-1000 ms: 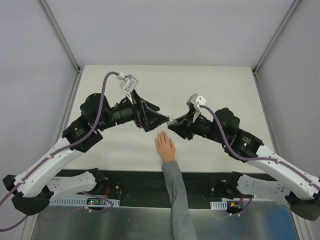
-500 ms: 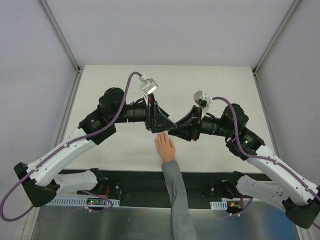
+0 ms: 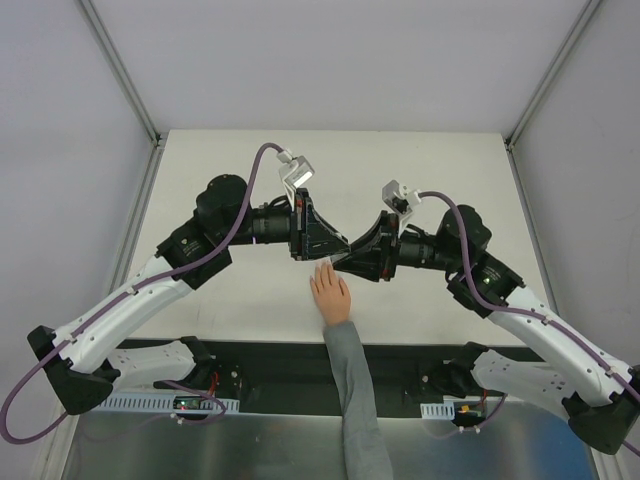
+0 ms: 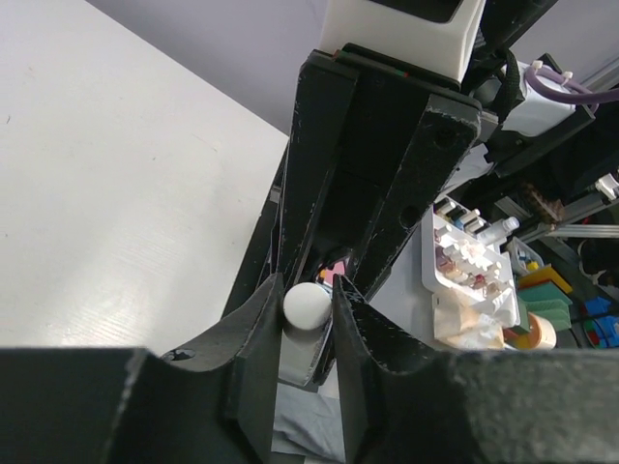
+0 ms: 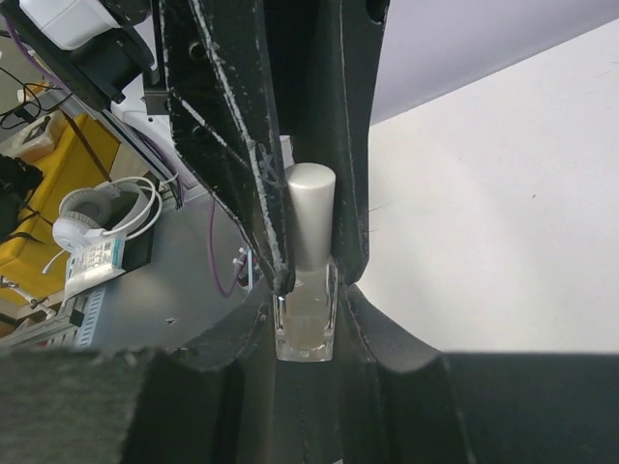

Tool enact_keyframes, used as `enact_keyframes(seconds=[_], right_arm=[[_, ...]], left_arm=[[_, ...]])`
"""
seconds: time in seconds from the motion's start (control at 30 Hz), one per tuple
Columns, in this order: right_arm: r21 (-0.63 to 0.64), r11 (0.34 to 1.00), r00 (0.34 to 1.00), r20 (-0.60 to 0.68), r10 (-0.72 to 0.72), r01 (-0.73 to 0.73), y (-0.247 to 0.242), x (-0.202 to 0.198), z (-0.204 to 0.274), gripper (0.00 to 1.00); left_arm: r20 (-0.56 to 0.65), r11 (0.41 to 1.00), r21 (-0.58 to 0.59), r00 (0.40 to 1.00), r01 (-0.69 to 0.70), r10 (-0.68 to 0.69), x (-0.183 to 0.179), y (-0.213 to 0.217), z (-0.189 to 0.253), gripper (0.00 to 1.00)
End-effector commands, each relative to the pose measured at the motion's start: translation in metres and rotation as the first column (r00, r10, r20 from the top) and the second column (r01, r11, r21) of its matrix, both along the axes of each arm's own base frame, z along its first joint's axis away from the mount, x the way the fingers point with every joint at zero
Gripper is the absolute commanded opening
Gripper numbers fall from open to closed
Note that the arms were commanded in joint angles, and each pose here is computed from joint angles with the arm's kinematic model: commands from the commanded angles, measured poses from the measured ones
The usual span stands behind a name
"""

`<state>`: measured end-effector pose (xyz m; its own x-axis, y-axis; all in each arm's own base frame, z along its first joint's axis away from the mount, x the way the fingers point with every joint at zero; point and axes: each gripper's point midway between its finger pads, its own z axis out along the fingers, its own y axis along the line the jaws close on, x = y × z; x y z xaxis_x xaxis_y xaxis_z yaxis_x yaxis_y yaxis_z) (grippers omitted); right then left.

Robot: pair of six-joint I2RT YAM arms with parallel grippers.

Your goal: Paint the nails

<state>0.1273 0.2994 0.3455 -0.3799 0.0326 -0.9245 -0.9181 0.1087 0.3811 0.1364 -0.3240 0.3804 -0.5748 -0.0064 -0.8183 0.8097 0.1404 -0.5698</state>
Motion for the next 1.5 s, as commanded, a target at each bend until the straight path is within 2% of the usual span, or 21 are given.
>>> enact_keyframes(seconds=[0.0,0.1,0.2,0.23,0.27,0.3,0.33,0.37,0.43,0.5,0.53,0.73,0.83,0.9,0.93,1.0,1.03,1.1,1.23,1.37,1.47], right_arm=[[0.043,0.999,0.998,0.065,-0.013,0.010,-0.002,0.002,0.014,0.00],[0.043,0.998,0.996,0.079,-0.038,0.034,-0.002,0.005,0.014,0.00],[-0.006,0.990,0.980,0.140,-0.139,0.142,0.002,0.015,0.012,0.00],[-0.084,0.957,0.946,0.203,-0.255,0.276,0.004,0.025,-0.002,0.01],[-0.121,0.911,0.900,0.254,-0.355,0.393,0.000,0.035,-0.004,0.00],[-0.169,0.827,0.824,0.317,-0.469,0.536,-0.002,0.050,-0.007,0.00],[-0.151,0.628,0.626,0.414,-0.661,0.764,-0.025,0.063,0.000,0.00],[-0.136,0.533,0.525,0.487,-0.698,0.835,-0.034,0.067,0.006,0.00],[-0.106,0.449,0.432,0.534,-0.727,0.887,-0.027,0.067,0.013,0.00],[-0.113,0.495,0.469,0.548,-0.692,0.862,-0.013,0.065,0.013,0.00],[-0.120,0.563,0.528,0.548,-0.649,0.818,0.002,0.060,0.013,0.01],[-0.131,0.783,0.723,0.500,-0.477,0.608,0.029,0.040,0.004,0.00],[-0.123,0.849,0.786,0.465,-0.408,0.513,0.030,0.031,0.002,0.01],[-0.114,0.872,0.812,0.438,-0.386,0.476,0.027,0.027,0.002,0.00],[-0.109,0.894,0.840,0.406,-0.359,0.435,0.027,0.025,0.002,0.01],[-0.099,0.920,0.872,0.370,-0.320,0.379,0.022,0.020,0.000,0.01],[-0.093,0.942,0.903,0.329,-0.275,0.321,0.022,0.015,0.000,0.01],[-0.085,0.962,0.928,0.299,-0.223,0.259,0.018,0.007,-0.001,0.00],[-0.064,0.983,0.956,0.252,-0.149,0.170,0.007,-0.003,-0.002,0.01],[-0.020,0.998,0.984,0.171,-0.053,0.057,0.001,-0.016,0.008,0.00],[0.021,0.999,0.986,0.167,-0.029,0.026,-0.002,-0.020,0.016,0.01]], left_arm=[[0.065,0.998,-0.058,0.998,0.025,-0.022,-0.004,0.003,0.024,0.15],[0.060,0.999,-0.053,0.998,0.007,-0.004,-0.001,0.002,0.022,0.00],[0.002,0.992,-0.020,0.992,-0.128,0.128,0.020,0.005,0.012,0.00],[-0.012,0.985,-0.004,0.985,-0.171,0.171,0.027,0.006,0.008,0.00],[-0.017,0.963,0.017,0.963,-0.269,0.269,0.041,0.009,0.004,0.00],[-0.016,0.947,0.040,0.948,-0.318,0.319,0.047,0.011,0.000,0.00],[-0.027,0.924,0.100,0.928,-0.368,0.372,0.052,0.016,-0.013,0.00],[-0.022,0.894,0.119,0.899,-0.433,0.438,0.060,0.021,-0.014,0.00],[-0.035,0.835,0.149,0.841,-0.531,0.541,0.074,0.029,-0.021,0.00],[-0.050,0.815,0.151,0.819,-0.559,0.571,0.078,0.032,-0.023,0.00],[-0.050,0.816,0.145,0.820,-0.559,0.571,0.078,0.032,-0.020,0.00],[-0.053,0.833,0.118,0.834,-0.540,0.548,0.073,0.032,-0.010,0.00],[-0.061,0.856,0.106,0.856,-0.506,0.514,0.065,0.030,-0.005,0.10],[-0.061,0.873,0.089,0.872,-0.480,0.486,0.059,0.029,0.001,0.20],[-0.060,0.875,0.083,0.874,-0.476,0.482,0.058,0.030,0.003,0.39],[-0.051,0.886,0.059,0.884,-0.461,0.464,0.054,0.033,0.010,0.66],[-0.047,0.891,0.048,0.890,-0.452,0.454,0.052,0.033,0.012,0.86],[-0.023,0.912,0.010,0.912,-0.409,0.410,0.043,0.037,0.021,0.97],[0.046,0.944,-0.094,0.946,-0.316,0.321,0.026,0.039,0.044,0.96],[0.070,0.969,-0.149,0.975,-0.198,0.210,0.009,0.034,0.053,0.82],[0.069,0.980,-0.161,0.989,-0.118,0.131,0.000,0.028,0.052,0.79]])
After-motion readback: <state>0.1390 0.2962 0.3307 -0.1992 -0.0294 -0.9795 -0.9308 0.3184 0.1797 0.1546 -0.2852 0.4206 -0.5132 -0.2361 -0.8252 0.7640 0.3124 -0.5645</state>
